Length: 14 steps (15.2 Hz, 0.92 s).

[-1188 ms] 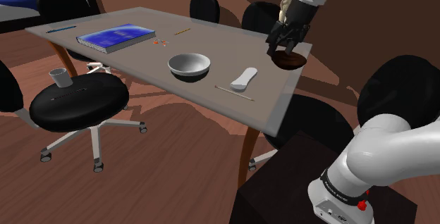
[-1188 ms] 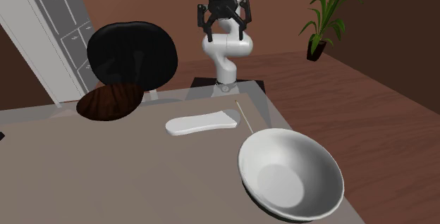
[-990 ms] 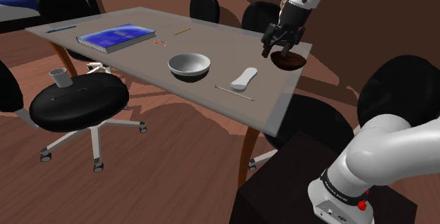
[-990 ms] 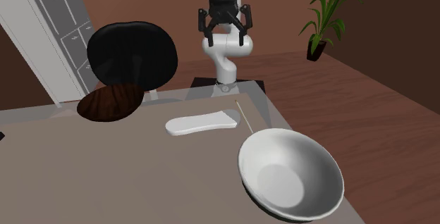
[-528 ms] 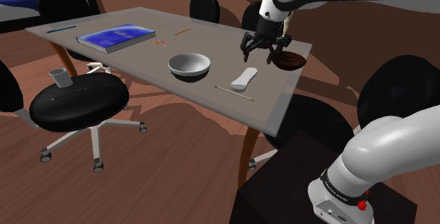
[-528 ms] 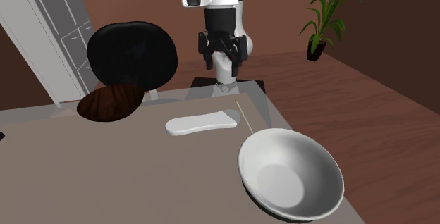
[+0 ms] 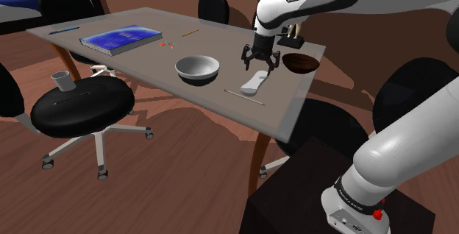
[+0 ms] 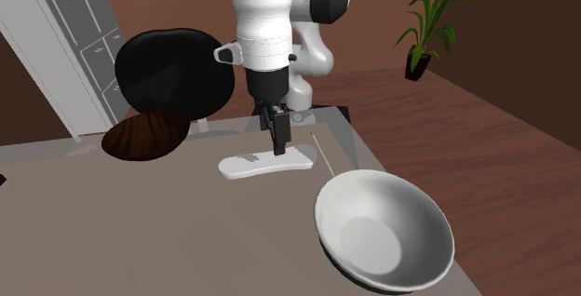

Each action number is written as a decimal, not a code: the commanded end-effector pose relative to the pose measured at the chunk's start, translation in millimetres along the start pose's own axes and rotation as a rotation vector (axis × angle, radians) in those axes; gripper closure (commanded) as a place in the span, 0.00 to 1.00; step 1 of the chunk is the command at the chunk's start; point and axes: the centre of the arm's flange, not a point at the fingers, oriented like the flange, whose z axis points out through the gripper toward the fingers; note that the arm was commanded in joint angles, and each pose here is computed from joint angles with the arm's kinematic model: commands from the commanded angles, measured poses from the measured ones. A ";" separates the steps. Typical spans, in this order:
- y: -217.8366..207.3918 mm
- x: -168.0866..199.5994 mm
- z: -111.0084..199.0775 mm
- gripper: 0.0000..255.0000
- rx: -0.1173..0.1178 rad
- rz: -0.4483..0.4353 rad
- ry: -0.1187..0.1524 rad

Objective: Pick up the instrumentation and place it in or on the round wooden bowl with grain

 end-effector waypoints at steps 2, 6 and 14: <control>-1.5 11.4 14.9 0.00 -0.011 0.068 -0.004; -1.3 11.3 36.0 0.00 -0.011 0.068 -0.004; -1.1 11.2 49.7 0.00 -0.011 0.068 -0.004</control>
